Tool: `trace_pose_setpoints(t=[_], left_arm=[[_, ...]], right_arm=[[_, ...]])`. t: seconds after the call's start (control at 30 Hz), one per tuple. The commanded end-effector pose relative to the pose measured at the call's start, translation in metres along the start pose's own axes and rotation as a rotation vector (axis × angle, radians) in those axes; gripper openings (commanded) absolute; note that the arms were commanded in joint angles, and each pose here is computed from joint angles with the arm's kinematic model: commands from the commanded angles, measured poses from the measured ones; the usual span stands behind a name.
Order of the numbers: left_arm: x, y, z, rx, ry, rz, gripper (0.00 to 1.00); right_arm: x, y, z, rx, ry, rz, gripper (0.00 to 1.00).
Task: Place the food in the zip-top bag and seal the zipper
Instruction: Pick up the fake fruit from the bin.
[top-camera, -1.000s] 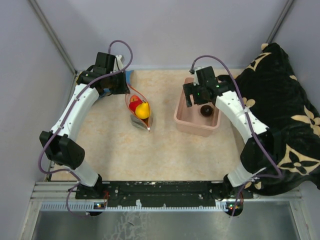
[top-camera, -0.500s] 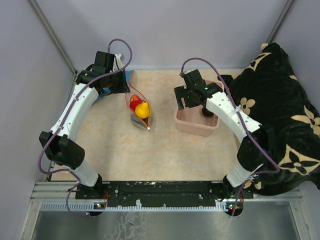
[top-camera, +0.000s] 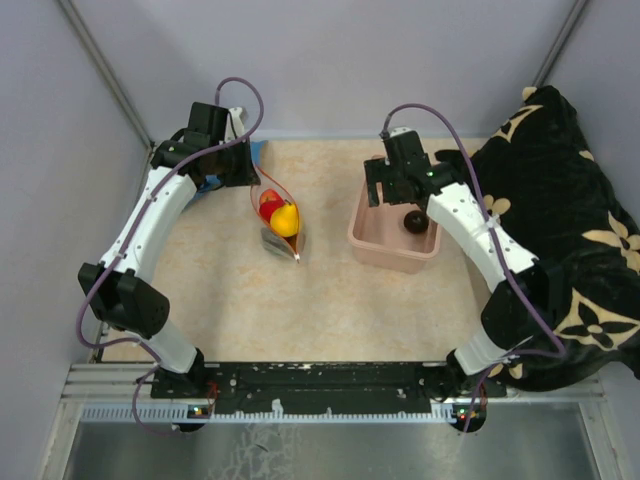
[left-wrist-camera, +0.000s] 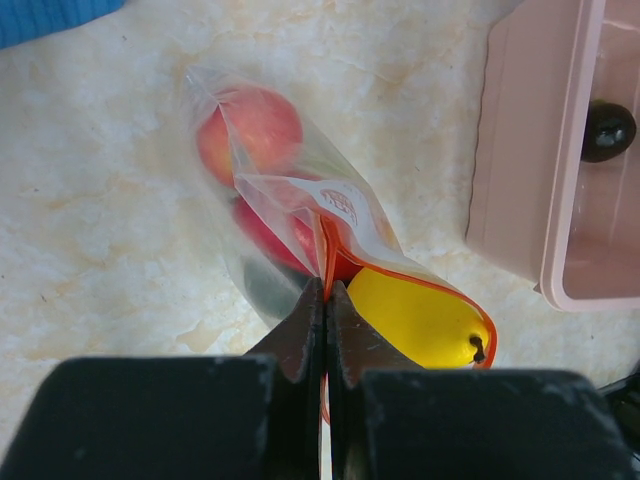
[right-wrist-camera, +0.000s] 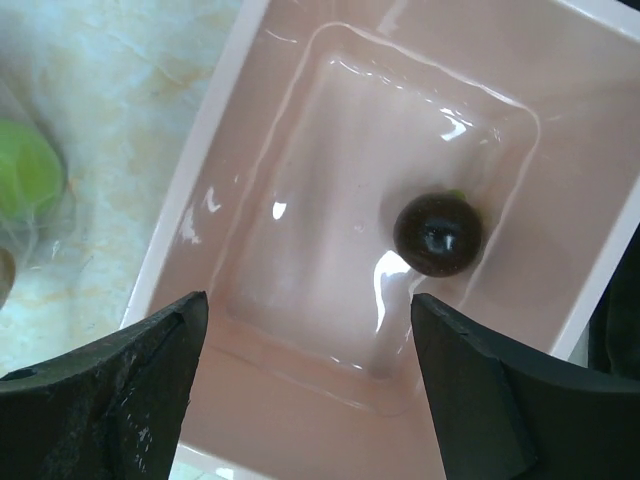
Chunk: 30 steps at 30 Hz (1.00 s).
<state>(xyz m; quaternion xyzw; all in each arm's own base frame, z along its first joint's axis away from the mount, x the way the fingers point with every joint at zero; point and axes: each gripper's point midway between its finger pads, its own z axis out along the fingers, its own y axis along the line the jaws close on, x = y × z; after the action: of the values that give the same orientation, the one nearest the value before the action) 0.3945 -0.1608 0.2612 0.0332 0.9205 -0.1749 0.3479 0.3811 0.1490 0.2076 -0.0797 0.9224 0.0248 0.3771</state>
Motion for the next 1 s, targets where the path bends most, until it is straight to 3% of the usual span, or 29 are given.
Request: trace_pose_setpoints(t=[0.0,0.23,0.6,0.97], left_arm=[[-0.028,-0.013,-0.014,0.050,-0.091,-0.001,0.00],[-0.037,-0.020,-0.022,0.079,-0.125,0.033,0.00],[-0.047,-0.020,-0.039,0.064,-0.173,0.104,0.00],[-0.049,-0.013,-0.046,-0.011,-0.189,0.153,0.00]], right_arm=[[-0.018,-0.007,-0.011,0.039,-0.061,0.033,0.82],[0.022,-0.069,0.033,0.279,0.042,0.059,0.83],[0.051,-0.079,0.100,0.293,0.148,0.056,0.85],[0.083,-0.083,0.127,0.295,0.243,0.052,0.86]])
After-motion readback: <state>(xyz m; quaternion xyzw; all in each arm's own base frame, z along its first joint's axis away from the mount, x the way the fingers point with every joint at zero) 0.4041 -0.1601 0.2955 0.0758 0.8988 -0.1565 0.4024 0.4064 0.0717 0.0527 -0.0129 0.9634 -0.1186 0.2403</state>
